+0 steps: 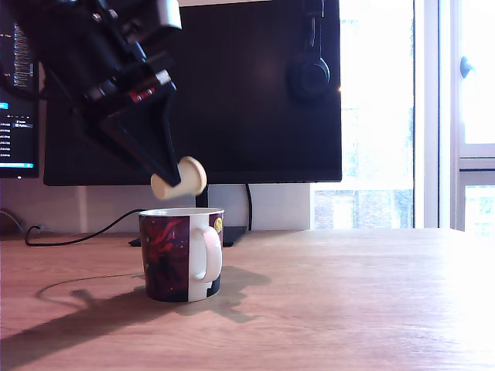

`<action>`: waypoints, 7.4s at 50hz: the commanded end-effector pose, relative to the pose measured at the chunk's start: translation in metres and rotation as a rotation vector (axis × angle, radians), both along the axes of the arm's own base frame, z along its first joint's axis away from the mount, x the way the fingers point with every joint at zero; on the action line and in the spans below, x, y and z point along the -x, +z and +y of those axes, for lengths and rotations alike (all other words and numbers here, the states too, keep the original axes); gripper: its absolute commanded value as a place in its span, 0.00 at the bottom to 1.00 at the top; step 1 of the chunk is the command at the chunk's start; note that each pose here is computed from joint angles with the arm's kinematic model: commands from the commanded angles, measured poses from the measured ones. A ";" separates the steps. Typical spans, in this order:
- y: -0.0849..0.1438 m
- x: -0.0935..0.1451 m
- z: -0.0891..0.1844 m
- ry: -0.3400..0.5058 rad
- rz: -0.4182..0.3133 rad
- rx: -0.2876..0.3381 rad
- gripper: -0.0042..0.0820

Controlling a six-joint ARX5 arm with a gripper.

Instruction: Pick up the coffee capsules from the table one by one and drop them inside the nearest coffee cup

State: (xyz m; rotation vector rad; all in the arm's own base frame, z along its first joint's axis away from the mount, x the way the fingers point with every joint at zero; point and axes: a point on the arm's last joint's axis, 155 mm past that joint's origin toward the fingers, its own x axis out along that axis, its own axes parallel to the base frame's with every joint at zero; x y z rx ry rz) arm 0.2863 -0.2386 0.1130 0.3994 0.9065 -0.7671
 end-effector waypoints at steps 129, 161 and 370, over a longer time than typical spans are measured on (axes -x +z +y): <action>0.071 0.023 0.043 0.149 -0.015 0.081 0.03; 0.043 0.035 0.050 0.162 -0.120 0.201 0.03; -0.095 0.021 0.059 0.632 -0.108 0.444 0.78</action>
